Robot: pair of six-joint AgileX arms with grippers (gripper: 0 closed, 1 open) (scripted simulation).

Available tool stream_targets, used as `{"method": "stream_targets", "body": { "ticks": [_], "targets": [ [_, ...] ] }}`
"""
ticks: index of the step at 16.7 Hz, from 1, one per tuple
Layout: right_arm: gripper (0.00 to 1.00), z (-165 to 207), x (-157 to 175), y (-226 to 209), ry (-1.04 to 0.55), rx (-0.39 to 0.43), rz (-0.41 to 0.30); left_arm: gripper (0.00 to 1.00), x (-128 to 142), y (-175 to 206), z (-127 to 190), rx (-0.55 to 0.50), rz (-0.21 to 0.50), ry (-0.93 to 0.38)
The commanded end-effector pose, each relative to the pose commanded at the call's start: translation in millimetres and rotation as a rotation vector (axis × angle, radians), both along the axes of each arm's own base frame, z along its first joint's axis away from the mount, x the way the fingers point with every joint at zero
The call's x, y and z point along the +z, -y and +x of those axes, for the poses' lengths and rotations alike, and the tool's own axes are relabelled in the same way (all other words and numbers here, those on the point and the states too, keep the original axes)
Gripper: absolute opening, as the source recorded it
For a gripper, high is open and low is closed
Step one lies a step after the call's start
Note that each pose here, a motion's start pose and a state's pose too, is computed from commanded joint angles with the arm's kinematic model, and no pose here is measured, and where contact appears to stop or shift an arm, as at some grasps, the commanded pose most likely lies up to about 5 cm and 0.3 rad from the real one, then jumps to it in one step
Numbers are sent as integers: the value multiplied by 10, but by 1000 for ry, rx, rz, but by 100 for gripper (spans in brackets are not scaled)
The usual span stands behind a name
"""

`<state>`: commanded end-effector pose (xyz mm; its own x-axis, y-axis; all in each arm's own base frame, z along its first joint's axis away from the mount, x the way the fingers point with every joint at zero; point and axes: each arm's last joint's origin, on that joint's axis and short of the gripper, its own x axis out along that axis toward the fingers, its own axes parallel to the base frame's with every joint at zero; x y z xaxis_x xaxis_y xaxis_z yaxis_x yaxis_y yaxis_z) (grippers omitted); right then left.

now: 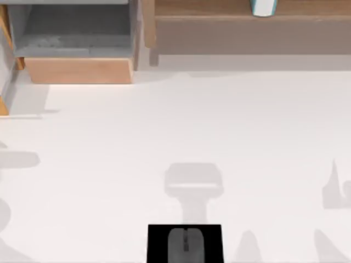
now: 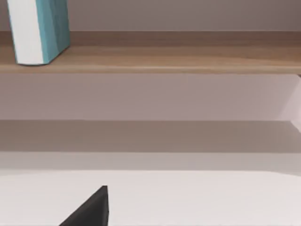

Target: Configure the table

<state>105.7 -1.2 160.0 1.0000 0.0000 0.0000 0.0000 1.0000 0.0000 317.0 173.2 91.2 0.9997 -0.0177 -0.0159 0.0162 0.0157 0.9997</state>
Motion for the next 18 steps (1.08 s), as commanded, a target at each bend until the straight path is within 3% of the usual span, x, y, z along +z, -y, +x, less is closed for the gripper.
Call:
{"method": "stream_targets", "body": {
  "ticks": [4, 10, 18],
  "targets": [
    [100, 0, 0, 0, 0, 0, 0, 0, -30, -28, 72, 10, -11, -12],
    [100, 0, 0, 0, 0, 0, 0, 0, -10, -10, 566, 5, -4, -4],
    [100, 0, 0, 0, 0, 0, 0, 0, -44, -43, 677, 17, -13, -16]
  ]
}}
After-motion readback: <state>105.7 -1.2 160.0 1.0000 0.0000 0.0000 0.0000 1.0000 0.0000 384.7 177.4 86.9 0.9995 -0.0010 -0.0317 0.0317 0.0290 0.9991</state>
